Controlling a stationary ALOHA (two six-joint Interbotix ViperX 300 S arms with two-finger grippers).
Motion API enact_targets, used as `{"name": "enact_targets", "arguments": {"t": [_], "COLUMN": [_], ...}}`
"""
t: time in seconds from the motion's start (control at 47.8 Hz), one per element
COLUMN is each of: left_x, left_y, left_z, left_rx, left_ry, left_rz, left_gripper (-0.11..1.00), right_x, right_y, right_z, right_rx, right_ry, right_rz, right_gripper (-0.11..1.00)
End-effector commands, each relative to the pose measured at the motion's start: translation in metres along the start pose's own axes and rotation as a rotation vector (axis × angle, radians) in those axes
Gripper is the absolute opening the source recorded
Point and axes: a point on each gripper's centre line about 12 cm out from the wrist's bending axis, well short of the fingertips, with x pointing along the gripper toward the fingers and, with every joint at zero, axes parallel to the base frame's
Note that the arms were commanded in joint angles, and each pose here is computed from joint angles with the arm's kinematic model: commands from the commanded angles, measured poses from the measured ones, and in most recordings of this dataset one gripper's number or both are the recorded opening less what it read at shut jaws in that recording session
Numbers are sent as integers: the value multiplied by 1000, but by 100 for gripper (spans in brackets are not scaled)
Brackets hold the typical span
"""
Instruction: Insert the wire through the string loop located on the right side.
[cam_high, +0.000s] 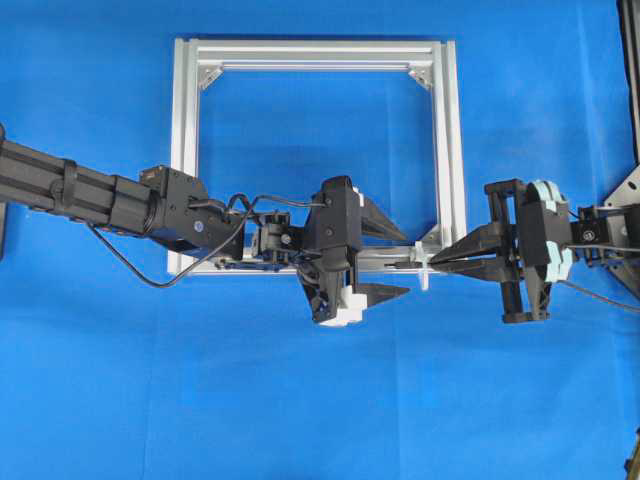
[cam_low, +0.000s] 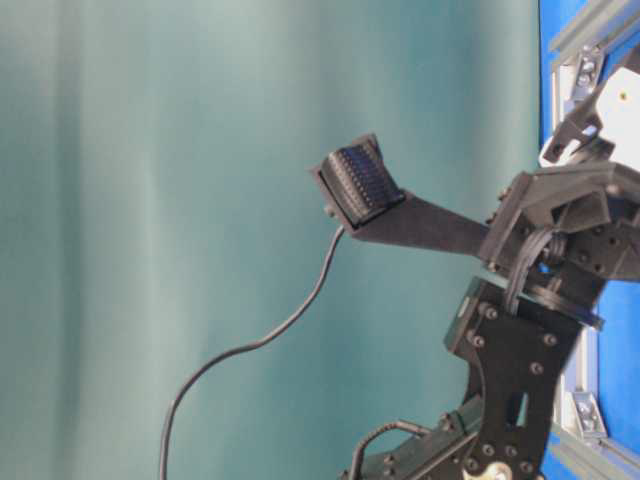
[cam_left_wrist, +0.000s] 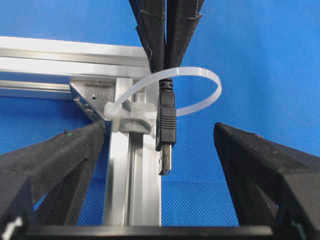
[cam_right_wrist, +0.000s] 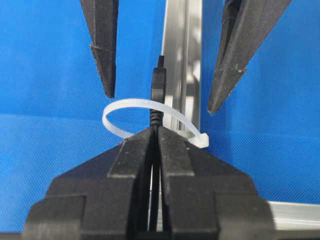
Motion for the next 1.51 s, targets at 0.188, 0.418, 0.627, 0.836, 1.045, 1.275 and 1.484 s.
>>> {"name": "enact_targets", "arguments": {"t": [0.188,0.418,0.627,0.836,1.045,1.275,1.484], "left_x": [-1,-1,-2,-2,-2,-8,-32], "left_y": [-5,-6,-5,-6,-6,-7,-12], "left_z": [19,18,17,16,15,11,3], "left_rx": [43,67,67,68,68,70,76], "left_ry": [-50,-47,-42,-38,-34,-24,5], "left_rz": [-12,-12,-12,-13,-13,-14,-26], "left_gripper": [29,8,7,8,8,8,8], "right_x": [2,2,2,2,3,3,4], "right_y": [2,2,2,2,2,2,2], "right_z": [9,9,7,7,8,8,10], "right_rx": [2,2,-2,7,11,12,14], "right_ry": [-29,-32,-19,-16,-18,-19,-25], "right_rz": [4,5,6,4,3,2,3], "right_gripper": [-4,-4,-4,17,78,95,95]}}
